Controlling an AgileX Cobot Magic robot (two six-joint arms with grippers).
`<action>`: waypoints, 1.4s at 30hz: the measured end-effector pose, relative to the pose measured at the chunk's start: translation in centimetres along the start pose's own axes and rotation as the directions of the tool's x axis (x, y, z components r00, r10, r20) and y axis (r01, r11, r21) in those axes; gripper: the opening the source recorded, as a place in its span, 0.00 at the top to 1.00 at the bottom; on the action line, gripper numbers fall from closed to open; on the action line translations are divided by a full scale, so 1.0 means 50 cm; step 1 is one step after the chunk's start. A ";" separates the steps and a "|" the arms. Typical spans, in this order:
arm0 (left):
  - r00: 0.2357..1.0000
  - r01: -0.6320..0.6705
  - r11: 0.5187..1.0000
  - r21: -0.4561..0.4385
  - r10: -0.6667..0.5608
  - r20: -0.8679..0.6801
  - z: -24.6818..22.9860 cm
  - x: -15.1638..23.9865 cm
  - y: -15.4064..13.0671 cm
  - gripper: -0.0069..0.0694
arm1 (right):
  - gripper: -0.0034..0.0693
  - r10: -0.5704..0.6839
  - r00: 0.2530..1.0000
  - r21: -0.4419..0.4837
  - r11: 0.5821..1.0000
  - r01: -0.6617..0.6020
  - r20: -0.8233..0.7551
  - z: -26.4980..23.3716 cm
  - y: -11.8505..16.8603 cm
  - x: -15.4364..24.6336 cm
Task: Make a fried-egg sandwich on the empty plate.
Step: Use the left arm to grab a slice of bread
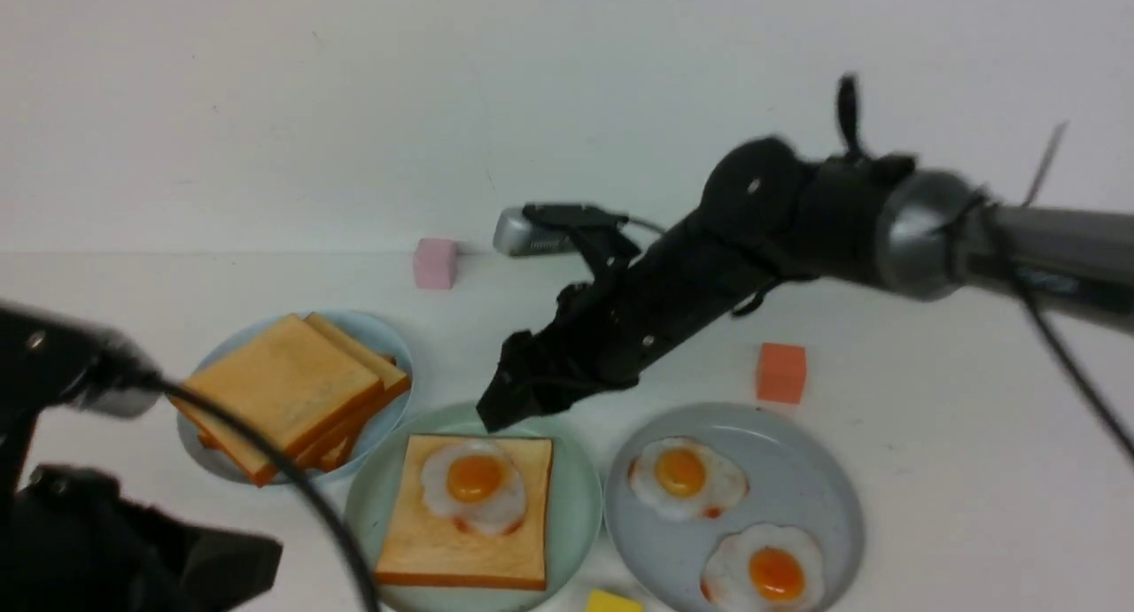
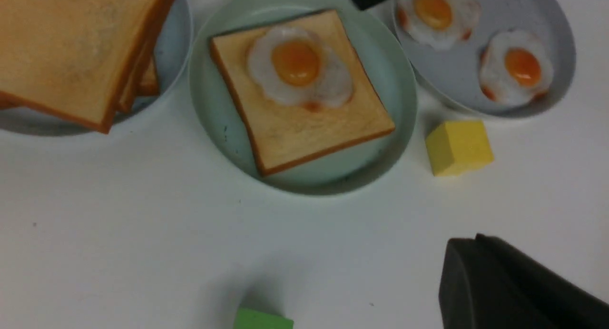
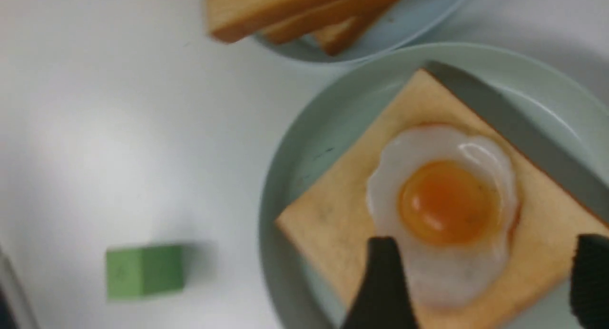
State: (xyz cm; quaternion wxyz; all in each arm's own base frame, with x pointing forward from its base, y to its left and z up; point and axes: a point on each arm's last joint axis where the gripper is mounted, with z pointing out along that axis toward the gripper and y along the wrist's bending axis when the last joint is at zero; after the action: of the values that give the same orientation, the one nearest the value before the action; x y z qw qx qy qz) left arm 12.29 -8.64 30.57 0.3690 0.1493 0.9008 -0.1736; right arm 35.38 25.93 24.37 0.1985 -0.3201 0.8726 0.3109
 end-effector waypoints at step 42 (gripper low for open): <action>0.419 0.901 0.401 -0.163 -0.903 0.093 0.306 -0.016 0.433 0.40 | 0.15 -0.155 0.988 0.098 0.983 0.156 -0.014 -0.294 0.219 0.125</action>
State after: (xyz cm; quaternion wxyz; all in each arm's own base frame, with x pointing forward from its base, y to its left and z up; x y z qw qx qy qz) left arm 30.81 4.14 16.52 0.2249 -0.3946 0.8525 -0.2587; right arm 21.28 19.95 36.21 0.2348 -0.3781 0.8599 0.2499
